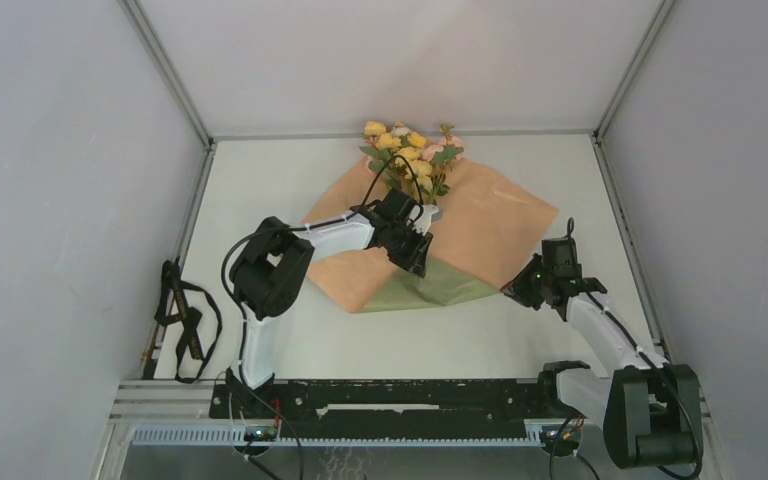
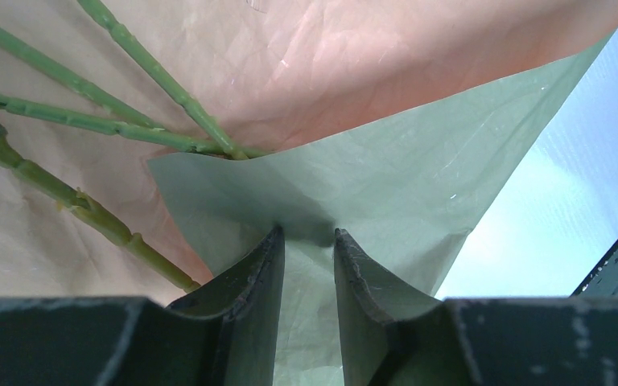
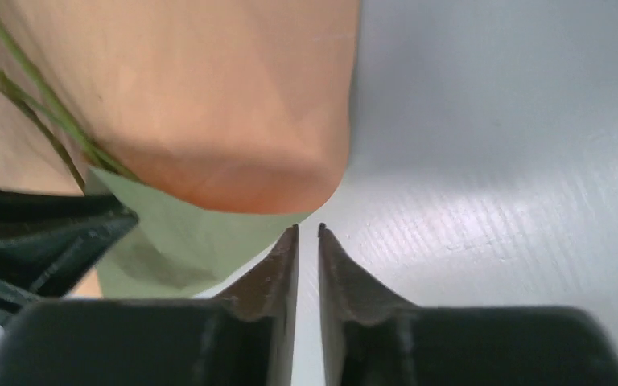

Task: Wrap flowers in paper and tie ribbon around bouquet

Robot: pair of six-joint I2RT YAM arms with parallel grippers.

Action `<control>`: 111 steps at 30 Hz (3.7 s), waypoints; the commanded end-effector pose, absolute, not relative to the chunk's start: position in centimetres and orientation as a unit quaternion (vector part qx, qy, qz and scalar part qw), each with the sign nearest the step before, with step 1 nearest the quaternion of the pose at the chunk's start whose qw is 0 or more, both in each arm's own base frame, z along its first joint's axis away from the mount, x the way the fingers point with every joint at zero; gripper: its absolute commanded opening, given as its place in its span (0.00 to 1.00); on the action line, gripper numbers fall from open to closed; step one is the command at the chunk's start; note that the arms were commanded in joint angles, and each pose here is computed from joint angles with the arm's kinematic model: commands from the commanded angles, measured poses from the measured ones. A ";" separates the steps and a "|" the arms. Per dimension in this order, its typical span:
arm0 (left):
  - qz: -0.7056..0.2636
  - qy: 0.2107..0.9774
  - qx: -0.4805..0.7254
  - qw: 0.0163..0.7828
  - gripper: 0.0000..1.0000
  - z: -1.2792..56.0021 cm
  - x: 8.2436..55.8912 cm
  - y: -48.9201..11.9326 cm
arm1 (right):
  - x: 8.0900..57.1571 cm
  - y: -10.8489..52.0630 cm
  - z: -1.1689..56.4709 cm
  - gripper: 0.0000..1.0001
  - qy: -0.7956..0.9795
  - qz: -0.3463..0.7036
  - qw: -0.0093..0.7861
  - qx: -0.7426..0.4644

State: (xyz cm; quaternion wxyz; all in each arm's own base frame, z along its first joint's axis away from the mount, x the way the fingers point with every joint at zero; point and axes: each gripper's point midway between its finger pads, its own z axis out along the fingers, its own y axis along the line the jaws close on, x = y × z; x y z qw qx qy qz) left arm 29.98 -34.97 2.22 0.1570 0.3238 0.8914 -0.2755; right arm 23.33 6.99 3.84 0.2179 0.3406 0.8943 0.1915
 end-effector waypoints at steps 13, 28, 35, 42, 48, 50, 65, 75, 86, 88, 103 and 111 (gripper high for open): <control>-0.241 0.905 0.319 0.143 0.35 0.9 29.4 -32.9 | 22.4 12.8 2.2 0.54 0.866 0.255 0.189 0.387; -0.244 0.904 0.320 0.145 0.35 1.1 29.4 -33.0 | 21.7 13.3 -0.7 0.38 0.884 0.212 0.169 0.381; -0.244 0.903 0.321 0.146 0.35 1.1 29.5 -33.0 | 21.9 12.3 -0.7 0.14 0.888 0.186 0.194 0.374; -0.237 0.904 0.323 0.148 0.35 0.7 29.7 -32.9 | 23.3 12.0 1.3 0.00 0.902 0.149 0.247 0.321; -0.232 0.910 0.313 0.139 0.35 -0.2 30.0 -32.4 | 24.6 12.0 5.0 0.00 0.916 0.070 0.323 0.228; -0.230 0.911 0.311 0.139 0.35 -0.3 30.1 -32.3 | 24.9 12.1 6.2 0.00 0.917 0.042 0.344 0.197; -0.223 0.920 0.298 0.121 0.35 -2.2 30.4 -31.4 | 25.5 22.6 11.7 0.00 0.874 -0.054 0.456 -0.157; -0.239 0.922 0.280 0.116 0.35 -2.4 31.0 -30.9 | 23.3 28.4 10.2 0.00 0.836 -0.034 0.462 -0.294; -0.317 0.893 0.278 0.160 0.48 4.6 33.5 -30.5 | 22.3 30.2 3.1 0.00 0.844 -0.044 0.398 -0.356; -0.324 0.889 0.276 0.167 0.52 6.1 34.2 -29.6 | 22.2 30.3 2.5 0.00 0.845 -0.043 0.391 -0.361; -0.364 0.885 0.034 0.289 0.71 15.8 40.5 -16.4 | 22.0 30.5 1.5 0.00 0.847 -0.041 0.382 -0.367; -0.464 0.852 0.099 0.224 1.00 15.1 35.0 -24.4 | 22.1 30.3 1.4 0.00 0.847 -0.047 0.381 -0.369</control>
